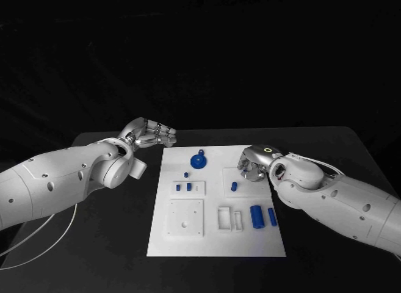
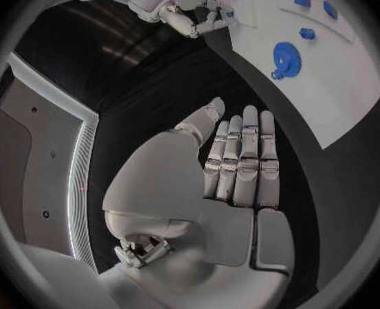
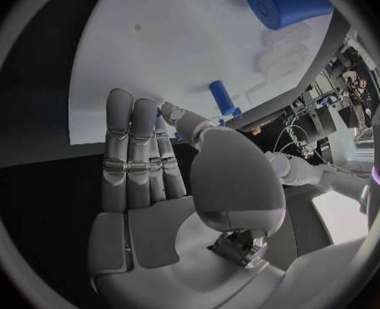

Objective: Assemble the parts on the task board

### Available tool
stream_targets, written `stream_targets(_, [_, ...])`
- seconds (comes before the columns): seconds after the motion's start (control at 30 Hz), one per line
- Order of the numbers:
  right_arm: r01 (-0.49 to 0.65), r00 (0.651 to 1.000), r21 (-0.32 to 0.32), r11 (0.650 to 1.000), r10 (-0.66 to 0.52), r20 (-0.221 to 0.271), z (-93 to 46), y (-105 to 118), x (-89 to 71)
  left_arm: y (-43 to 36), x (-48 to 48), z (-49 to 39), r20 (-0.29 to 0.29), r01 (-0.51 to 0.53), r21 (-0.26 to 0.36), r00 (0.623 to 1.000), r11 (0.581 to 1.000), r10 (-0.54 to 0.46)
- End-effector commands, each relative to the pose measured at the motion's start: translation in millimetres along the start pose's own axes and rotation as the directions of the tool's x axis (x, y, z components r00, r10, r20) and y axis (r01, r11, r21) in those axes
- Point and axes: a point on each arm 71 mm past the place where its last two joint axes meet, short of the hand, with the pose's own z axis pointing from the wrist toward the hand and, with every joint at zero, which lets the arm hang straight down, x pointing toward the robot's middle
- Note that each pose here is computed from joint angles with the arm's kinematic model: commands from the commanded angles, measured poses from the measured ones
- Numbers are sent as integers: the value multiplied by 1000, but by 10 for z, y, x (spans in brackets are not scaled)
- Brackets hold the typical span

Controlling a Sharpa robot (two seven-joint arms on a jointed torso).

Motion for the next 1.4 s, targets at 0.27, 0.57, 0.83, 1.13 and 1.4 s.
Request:
stream_targets(0.27, [69, 995, 13, 998, -68, -68, -17, -24, 116, -18, 19, 11, -24, 11, 4, 1000, 1000, -11])
stream_targets(0.57, [62, 998, 30, 998, -61, -16, -22, -51, 84, -10, 12, 8, -26, 10, -3, 1000, 1000, -10])
stream_targets(0.83, [53, 999, 27, 998, -53, -1, -35, -47, 72, -4, 4, 7, -27, 9, -7, 1000, 1000, -9])
stream_targets(1.13, [52, 999, 24, 998, -52, -8, -62, -45, 90, 3, -13, 6, -23, 7, -9, 1000, 1000, -7])
stream_targets(1.4, [53, 999, 19, 998, -53, 5, -66, -22, 87, 5, -15, 7, -23, 6, -10, 1000, 1000, -6])
